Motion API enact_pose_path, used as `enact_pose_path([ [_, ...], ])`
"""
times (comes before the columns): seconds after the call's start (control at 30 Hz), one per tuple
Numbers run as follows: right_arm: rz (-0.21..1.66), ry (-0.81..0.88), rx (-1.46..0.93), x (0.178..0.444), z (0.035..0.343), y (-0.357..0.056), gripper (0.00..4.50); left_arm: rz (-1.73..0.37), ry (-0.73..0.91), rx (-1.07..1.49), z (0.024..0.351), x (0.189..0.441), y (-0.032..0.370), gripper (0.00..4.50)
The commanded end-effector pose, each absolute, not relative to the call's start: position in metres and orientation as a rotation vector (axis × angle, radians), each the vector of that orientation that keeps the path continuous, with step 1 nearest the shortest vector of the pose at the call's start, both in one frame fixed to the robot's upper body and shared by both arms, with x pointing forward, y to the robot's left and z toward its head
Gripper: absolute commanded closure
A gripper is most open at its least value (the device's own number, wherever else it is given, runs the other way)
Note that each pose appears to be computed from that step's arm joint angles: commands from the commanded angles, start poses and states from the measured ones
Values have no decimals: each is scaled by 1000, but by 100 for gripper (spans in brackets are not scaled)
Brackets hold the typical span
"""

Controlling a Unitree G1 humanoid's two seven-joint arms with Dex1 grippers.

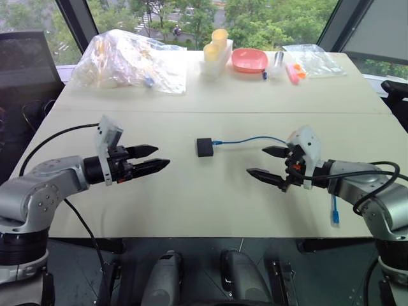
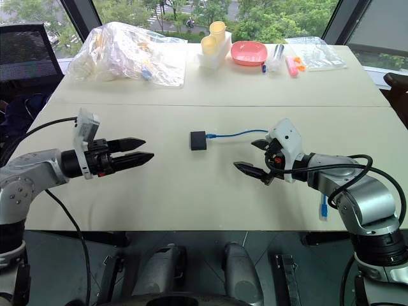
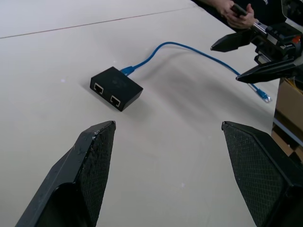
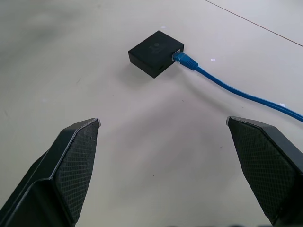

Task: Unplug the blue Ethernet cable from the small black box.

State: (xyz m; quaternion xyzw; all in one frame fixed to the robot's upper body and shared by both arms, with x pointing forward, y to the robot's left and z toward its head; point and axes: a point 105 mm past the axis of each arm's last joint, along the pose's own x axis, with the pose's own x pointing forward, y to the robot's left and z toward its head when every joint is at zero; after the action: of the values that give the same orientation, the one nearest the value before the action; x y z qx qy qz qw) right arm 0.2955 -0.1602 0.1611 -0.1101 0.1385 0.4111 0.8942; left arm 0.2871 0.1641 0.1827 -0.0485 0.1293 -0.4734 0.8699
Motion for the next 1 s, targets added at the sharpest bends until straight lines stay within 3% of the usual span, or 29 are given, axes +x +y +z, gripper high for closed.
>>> enact_pose_path([
  [0.03,850,248,-250,297,170,-160,0,-994,218,-73,196,286,165,74],
  [0.57,847,246,-261,300,170,-160,0,-976,204,-27,192,293,166,74],
  [0.93,871,211,-341,316,179,-153,0,-1002,196,46,192,312,170,74],
  [1.0,882,182,-353,332,182,-143,0,-984,195,89,190,328,170,74],
])
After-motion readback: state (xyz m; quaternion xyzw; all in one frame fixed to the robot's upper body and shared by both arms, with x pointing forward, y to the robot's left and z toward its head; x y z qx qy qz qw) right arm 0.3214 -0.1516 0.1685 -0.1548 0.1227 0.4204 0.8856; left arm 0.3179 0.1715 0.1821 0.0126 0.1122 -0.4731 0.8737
